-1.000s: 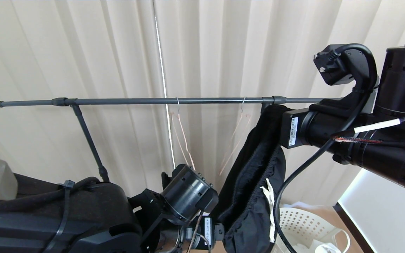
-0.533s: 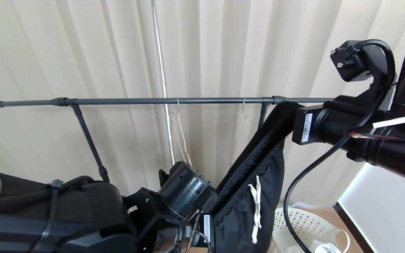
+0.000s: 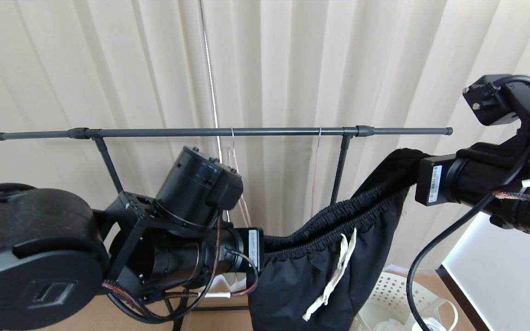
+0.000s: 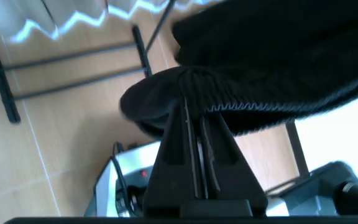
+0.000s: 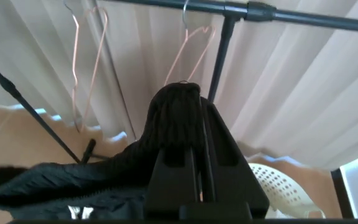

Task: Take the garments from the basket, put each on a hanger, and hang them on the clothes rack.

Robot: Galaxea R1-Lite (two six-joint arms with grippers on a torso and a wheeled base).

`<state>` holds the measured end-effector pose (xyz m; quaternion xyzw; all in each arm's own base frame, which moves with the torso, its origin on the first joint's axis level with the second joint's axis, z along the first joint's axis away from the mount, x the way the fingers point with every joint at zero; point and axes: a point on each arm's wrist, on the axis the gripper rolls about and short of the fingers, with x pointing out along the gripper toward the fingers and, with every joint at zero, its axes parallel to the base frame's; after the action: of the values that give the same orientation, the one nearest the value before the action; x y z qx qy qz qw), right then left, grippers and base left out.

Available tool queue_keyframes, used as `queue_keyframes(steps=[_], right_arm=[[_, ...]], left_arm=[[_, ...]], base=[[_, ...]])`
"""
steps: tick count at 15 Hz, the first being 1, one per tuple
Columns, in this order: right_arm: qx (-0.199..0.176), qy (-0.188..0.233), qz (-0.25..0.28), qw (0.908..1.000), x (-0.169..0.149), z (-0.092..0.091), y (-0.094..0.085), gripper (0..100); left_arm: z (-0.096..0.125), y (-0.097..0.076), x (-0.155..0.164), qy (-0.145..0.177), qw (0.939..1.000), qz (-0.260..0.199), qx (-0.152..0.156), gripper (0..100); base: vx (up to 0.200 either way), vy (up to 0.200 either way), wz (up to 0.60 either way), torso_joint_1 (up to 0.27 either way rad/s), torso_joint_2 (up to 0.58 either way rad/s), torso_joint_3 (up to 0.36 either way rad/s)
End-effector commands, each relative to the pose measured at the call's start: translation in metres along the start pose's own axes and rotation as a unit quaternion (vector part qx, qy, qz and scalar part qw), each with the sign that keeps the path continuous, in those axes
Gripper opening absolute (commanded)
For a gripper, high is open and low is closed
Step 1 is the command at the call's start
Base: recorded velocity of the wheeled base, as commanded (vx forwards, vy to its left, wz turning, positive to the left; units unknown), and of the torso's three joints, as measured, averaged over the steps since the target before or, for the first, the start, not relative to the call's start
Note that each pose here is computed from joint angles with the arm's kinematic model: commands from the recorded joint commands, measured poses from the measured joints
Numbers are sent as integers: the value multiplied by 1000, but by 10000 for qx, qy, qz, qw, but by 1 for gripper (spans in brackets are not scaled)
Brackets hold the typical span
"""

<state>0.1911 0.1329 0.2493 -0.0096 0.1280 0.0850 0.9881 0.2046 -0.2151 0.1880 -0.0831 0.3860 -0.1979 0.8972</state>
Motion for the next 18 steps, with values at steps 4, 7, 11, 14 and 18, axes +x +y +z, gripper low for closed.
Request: queue_keyframes(steps=[4, 7, 11, 14, 18], right_arm=[[-272, 453, -252, 9983, 10, -25, -1, 0], [-600, 665, -615, 9941, 13, -41, -2, 0], [-791, 684, -661, 9923, 12, -46, -6, 0], [-741, 754, -929, 9900, 18, -46, -18, 0], [-584, 730, -1255, 9877, 24, -41, -34, 0]], left_arm=[[36, 1, -9, -455, 9989, 127, -50, 0], [42, 6, -10, -527, 9982, 275, 39, 0], [40, 12, -9, -511, 9962, 676, 182, 0], [40, 26, -9, -498, 9947, 901, 65, 0], [34, 39, -12, -439, 9935, 1054, -7, 0]], base=[[0, 0, 0, 0, 0, 0], [0, 0, 0, 0, 0, 0], [0, 0, 0, 0, 0, 0], [0, 0, 0, 0, 0, 0], [0, 0, 0, 0, 0, 0]])
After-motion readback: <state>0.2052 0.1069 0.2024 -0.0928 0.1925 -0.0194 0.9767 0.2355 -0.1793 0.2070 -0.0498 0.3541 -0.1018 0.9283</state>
